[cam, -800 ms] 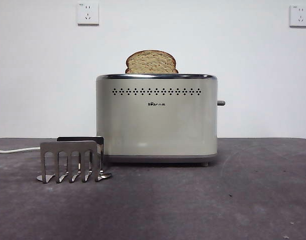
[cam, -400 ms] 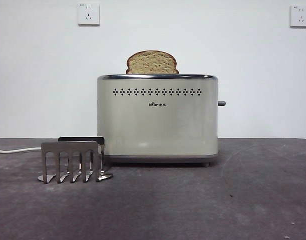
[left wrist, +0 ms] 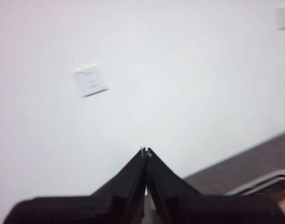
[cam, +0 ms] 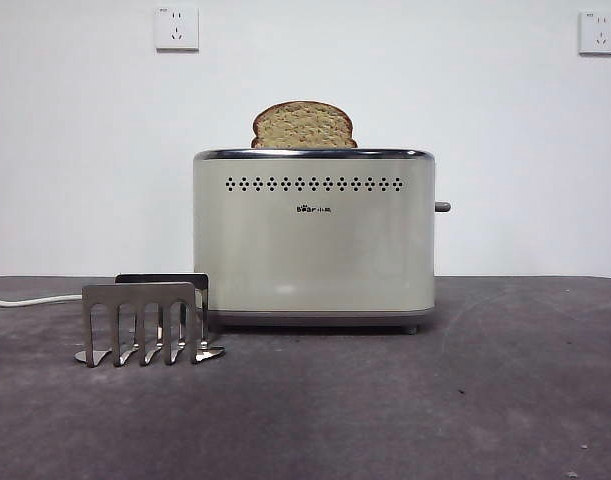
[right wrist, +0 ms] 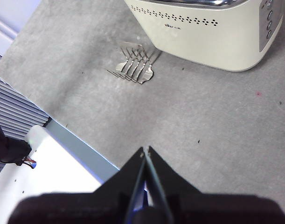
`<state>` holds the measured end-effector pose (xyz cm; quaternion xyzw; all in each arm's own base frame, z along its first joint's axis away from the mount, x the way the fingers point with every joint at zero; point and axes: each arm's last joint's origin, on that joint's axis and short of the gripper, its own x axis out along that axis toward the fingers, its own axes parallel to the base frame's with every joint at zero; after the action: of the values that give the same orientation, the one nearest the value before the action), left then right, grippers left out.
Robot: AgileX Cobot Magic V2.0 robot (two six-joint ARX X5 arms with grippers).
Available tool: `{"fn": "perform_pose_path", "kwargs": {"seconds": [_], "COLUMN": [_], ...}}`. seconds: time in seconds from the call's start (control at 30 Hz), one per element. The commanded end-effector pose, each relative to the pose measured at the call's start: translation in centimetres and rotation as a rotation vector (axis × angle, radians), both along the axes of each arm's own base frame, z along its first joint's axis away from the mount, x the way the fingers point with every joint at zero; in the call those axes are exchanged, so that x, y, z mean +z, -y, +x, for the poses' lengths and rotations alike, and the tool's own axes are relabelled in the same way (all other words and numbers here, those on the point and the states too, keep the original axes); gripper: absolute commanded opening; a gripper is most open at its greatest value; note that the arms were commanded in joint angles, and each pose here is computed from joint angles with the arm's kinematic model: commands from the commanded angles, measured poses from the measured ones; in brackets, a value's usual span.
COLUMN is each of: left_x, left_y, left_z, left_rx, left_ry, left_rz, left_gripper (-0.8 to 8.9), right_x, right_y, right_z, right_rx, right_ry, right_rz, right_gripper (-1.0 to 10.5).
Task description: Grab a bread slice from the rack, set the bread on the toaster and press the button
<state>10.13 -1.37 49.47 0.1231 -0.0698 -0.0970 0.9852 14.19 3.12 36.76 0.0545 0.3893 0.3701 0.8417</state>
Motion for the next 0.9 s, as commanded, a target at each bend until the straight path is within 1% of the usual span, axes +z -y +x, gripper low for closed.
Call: {"fn": "perform_pose_path", "kwargs": {"seconds": [0.03, 0.13, 0.33, 0.47, 0.63, 0.77, 0.9], "left_x": [-4.8, -9.2, -18.2, -23.3, -27.6, -29.4, -30.9], "left_y": [-0.5, -0.8, -1.1, -1.3, -1.4, -1.4, -1.5], "left_z": [0.2, 0.1, -0.3, -0.5, -0.7, -0.8, -0.7], "left_rx": [0.086, 0.117, 0.144, 0.161, 0.170, 0.176, 0.225], "left_ry": [0.005, 0.020, -0.007, -0.032, -0.063, -0.075, -0.099], "left_rz": [-0.017, -0.027, -0.031, -0.071, -0.076, -0.076, -0.119], "left_gripper": [-0.03, -0.03, -0.03, -0.03, -0.03, -0.03, -0.03], "right_x": [-0.2, -0.2, -0.2, -0.2, -0.2, -0.2, -0.2], "right_y": [0.0, 0.0, 0.0, 0.0, 0.0, 0.0, 0.0], "right_z": [0.0, 0.0, 0.0, 0.0, 0.0, 0.0, 0.0], "right_rx": [0.007, 0.007, 0.007, 0.007, 0.007, 0.007, 0.007], "right_ry": [0.004, 0.004, 0.003, 0.003, 0.004, 0.003, 0.004], "right_rz": [-0.003, -0.003, -0.003, -0.003, -0.003, -0.003, -0.003], "right_gripper": [0.0, 0.0, 0.0, 0.0, 0.0, 0.0, 0.0]}}
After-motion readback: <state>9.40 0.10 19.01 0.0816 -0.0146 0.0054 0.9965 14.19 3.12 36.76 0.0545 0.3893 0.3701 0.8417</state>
